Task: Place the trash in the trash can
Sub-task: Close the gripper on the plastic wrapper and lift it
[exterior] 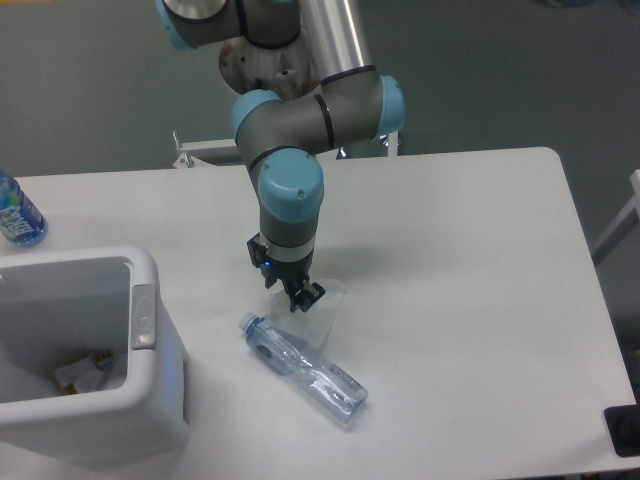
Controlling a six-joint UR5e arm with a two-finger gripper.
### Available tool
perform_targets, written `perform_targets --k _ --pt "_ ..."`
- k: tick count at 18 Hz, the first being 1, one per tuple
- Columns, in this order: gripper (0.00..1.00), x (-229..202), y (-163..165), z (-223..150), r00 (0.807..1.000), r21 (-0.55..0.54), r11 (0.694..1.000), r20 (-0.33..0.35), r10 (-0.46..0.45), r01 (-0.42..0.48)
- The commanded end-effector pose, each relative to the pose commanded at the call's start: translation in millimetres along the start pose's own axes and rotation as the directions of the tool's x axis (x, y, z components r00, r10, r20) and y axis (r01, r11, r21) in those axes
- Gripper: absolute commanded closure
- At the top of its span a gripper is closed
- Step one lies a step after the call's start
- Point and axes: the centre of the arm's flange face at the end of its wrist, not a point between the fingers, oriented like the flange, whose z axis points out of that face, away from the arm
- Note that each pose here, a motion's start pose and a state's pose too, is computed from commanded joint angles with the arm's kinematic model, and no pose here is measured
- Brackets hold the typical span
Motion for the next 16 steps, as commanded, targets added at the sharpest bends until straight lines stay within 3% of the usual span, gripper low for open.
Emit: perform_targets --k 9,11,13,14,16 --pt "1.0 -12.5 7.1 -52.9 1.0 -0.009 1.0 -0.021 -0.022 0.022" --pt "1.0 -19.6 9.3 -82.9 0.999 0.01 0.999 0.001 -0.036 0.036" --pt "1.0 -28.0 8.4 -134.2 0.997 0.098 0.992 0.031 -0.078 0.074" --pt "1.0 -34.2 9.0 -159.9 0.991 0.168 0.978 0.03 -0.13 0.123" --pt "1.0 -49.8 1.4 -221.1 0.956 0.393 0.875 -0.042 -0.292 0.284"
